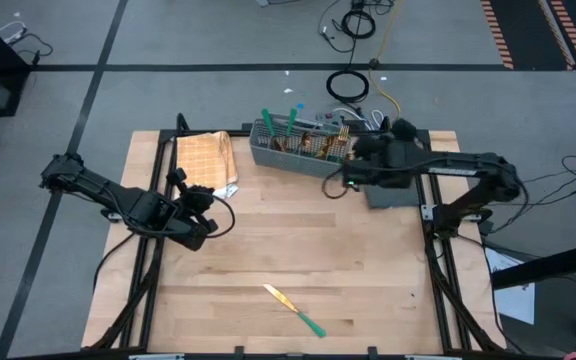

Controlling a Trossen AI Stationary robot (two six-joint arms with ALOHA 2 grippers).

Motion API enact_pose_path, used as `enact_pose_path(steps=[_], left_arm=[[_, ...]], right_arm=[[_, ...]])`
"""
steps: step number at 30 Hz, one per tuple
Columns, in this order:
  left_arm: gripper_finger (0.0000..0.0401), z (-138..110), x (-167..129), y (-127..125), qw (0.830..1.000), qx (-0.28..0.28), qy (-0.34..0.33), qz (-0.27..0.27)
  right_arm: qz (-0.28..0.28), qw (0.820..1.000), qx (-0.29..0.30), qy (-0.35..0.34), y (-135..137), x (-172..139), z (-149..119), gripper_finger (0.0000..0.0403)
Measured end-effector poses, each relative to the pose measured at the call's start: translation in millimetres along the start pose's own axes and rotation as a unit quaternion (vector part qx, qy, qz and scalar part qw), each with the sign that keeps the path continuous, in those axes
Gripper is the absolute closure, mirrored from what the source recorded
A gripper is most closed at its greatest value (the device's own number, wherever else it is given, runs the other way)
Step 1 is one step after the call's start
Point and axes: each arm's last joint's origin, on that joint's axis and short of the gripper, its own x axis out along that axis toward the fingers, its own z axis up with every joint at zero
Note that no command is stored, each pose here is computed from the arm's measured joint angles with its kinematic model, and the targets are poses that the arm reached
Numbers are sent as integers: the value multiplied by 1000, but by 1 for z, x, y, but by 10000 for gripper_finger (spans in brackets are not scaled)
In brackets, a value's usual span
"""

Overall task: Sort silverware
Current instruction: Put the spoon into the middle right section of the dish rack

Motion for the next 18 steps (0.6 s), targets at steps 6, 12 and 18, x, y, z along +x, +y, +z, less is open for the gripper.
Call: enact_pose_path(steps=[6, 12, 18], left_arm=[[393, 0, 0, 0, 1000, 0, 0, 0], [393, 0, 0, 0, 1000, -1, -1, 0], [393, 0, 0, 0, 1000, -3, -2, 0]], right_arm=[[-83, 967, -239, -20, 38, 8, 35, 402], [-178, 915, -361, -11, 81, 33, 54, 402], [-244, 848, -470, 15, 96, 54, 59, 403]])
